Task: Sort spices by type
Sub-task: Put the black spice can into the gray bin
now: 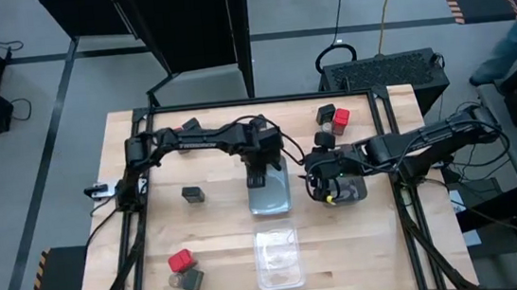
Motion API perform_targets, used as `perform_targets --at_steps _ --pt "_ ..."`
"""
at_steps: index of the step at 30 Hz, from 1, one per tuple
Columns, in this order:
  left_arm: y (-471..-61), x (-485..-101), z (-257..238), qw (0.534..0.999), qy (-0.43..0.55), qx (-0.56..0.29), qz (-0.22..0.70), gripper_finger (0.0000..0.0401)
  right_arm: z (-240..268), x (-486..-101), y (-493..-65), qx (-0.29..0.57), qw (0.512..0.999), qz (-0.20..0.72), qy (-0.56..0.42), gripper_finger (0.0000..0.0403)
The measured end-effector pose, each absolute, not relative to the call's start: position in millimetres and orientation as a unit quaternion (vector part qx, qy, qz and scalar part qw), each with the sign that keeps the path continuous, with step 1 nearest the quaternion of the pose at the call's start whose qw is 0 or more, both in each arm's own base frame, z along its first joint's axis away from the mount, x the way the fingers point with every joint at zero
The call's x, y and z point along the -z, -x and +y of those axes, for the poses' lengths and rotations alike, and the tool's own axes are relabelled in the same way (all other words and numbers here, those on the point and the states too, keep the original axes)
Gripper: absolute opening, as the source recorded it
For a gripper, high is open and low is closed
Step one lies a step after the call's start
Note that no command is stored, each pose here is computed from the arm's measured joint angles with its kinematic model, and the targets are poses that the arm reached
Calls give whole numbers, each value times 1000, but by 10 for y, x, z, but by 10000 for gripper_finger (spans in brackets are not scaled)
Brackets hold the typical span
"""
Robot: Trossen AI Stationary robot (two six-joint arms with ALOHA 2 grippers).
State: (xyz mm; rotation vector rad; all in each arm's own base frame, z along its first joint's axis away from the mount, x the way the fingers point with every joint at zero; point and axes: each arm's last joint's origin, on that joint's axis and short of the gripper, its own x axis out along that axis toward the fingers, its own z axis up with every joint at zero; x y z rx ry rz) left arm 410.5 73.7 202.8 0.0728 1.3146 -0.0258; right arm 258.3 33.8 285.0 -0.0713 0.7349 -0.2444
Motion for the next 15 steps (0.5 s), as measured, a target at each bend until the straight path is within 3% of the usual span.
perform_targets --at_steps 15 --pt "-4168 -1999 771 804 -36 -11 593 134 339 -2851 -2581 119 925 358 32 185"
